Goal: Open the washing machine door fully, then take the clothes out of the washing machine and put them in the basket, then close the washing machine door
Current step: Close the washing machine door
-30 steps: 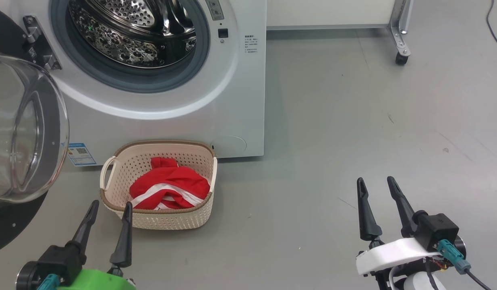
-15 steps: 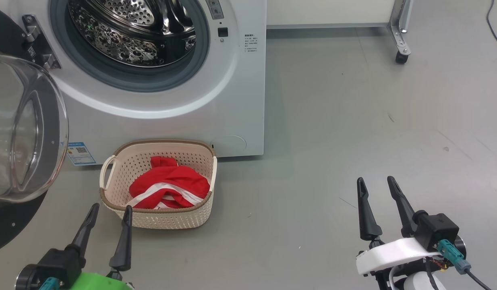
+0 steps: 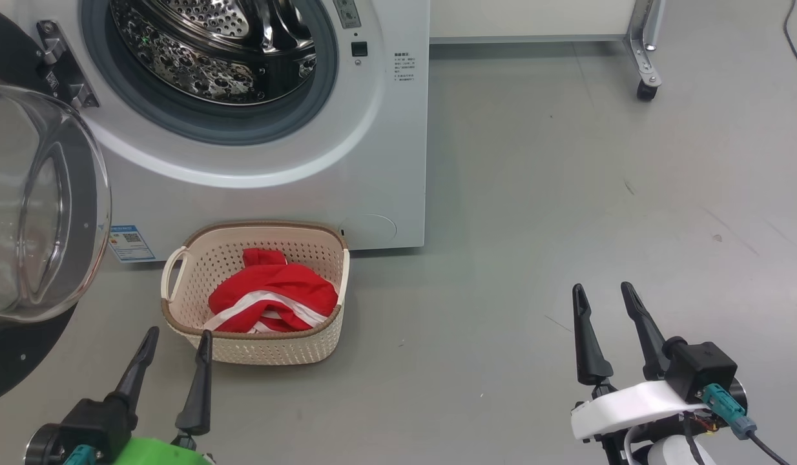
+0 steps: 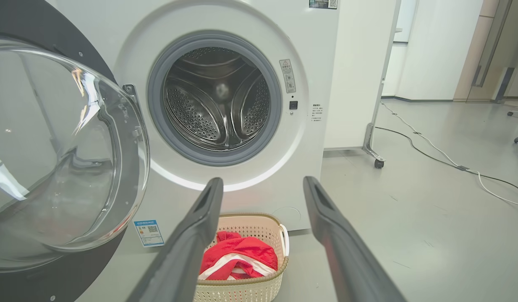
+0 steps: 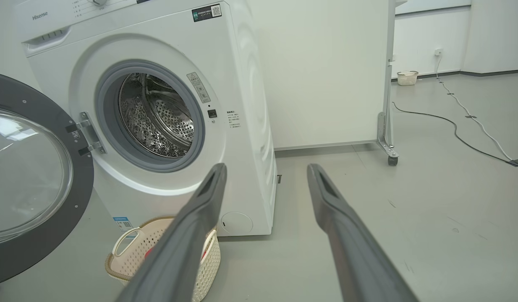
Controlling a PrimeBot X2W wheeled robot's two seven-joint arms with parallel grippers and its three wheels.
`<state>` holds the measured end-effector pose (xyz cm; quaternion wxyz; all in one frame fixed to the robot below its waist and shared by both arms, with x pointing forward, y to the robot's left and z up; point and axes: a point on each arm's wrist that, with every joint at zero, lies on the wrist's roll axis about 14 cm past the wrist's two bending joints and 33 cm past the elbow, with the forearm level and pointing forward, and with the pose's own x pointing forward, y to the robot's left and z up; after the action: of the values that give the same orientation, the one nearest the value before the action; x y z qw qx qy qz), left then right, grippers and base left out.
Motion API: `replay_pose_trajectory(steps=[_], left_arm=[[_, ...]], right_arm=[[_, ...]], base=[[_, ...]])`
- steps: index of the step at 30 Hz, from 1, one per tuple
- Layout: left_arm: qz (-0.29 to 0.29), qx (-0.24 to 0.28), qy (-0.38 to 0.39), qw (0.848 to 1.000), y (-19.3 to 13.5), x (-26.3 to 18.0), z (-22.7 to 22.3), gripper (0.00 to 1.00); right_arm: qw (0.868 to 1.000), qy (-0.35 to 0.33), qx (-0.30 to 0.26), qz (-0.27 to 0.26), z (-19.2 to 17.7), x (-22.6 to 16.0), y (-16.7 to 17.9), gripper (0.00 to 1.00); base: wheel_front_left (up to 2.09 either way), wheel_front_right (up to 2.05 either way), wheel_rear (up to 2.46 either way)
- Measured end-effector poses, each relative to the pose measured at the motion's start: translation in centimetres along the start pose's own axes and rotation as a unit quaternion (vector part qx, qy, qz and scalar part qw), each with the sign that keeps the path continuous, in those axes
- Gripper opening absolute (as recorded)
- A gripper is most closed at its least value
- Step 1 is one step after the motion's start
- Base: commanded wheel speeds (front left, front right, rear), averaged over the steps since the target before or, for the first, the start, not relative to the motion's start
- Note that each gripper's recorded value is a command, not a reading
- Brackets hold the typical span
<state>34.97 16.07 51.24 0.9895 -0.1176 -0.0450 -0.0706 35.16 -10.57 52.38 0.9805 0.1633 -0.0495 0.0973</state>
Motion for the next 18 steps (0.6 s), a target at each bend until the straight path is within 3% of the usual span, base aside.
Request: replay_pose_trajectory(steps=[11,18], left_arm=[[0.014,0.001,0.010,1.000,0.7,-1.0,-0.6,1.00],[0.050,0.002,0.008,0.999,2.6,-2.4,-0.4,1.00]], right_arm=[[1.000,0.010,0.005,0.009,-0.7,0.4,0.7,1.00],[0.998,0.026,0.012,0.050,-1.8,1.3,3.0,1.00]], base=[[0.00,0.00,0.00],[0.00,0.00,0.00]])
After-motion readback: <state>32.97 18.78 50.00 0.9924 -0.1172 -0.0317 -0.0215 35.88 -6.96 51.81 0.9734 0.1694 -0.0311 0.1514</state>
